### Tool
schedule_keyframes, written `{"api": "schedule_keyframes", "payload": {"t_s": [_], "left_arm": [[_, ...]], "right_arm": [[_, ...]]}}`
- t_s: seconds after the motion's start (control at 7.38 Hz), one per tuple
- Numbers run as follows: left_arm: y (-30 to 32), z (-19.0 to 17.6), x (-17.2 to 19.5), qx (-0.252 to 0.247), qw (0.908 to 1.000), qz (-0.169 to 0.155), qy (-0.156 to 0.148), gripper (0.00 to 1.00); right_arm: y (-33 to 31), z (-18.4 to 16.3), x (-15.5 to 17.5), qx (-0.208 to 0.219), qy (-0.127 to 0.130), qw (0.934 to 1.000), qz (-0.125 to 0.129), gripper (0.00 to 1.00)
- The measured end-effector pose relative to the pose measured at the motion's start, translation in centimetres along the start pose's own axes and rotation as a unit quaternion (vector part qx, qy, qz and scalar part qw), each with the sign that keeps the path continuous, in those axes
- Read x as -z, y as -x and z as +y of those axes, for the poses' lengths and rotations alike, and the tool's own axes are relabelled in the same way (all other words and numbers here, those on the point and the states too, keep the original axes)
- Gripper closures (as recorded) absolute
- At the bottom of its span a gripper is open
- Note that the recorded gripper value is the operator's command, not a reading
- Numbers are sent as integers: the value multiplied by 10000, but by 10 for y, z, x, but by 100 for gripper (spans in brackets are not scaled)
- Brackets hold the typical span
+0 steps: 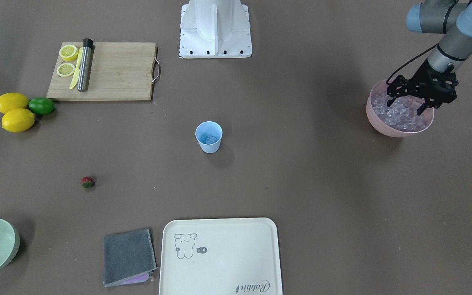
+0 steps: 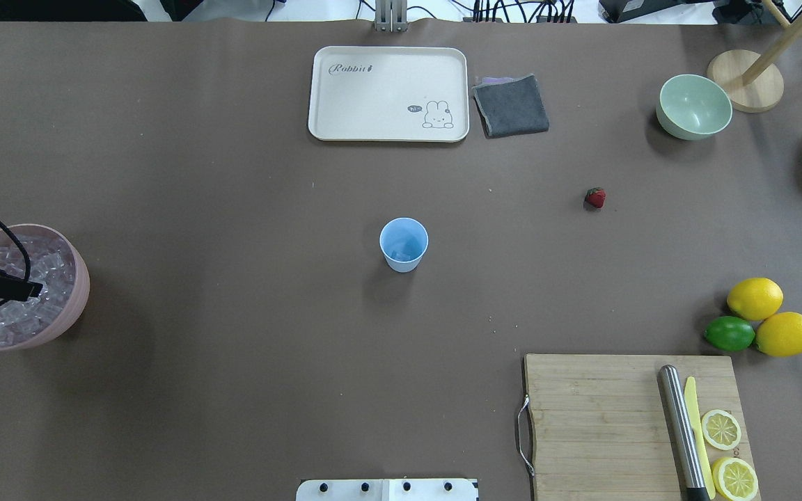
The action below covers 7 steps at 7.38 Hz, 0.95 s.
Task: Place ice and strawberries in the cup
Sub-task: 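Grasp another ice cube from the pink bowl with the left gripper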
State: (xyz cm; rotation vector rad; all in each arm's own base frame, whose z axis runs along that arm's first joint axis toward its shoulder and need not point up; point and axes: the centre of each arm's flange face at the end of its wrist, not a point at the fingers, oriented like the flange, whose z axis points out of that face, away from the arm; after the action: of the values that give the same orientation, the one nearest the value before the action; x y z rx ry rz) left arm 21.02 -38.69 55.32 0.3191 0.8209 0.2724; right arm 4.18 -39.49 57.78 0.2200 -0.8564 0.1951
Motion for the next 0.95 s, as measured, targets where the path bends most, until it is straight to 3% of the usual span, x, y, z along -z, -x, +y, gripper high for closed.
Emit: {"api": "schedule_keyframes", "payload": {"t_s": [0.27, 0.41, 0.95], "left_arm": [[-1, 2, -3, 0, 10000, 5, 25, 15], [-1, 2, -3, -6, 10000, 9, 30, 31], [-4, 4, -6, -40, 10000, 29, 67, 33]], "right_arm": [[0, 0, -1, -4, 5, 10000, 3, 0], [-1, 0, -1, -6, 7, 10000, 6, 0], [-1, 0, -1, -5, 8, 10000, 11, 0]]}}
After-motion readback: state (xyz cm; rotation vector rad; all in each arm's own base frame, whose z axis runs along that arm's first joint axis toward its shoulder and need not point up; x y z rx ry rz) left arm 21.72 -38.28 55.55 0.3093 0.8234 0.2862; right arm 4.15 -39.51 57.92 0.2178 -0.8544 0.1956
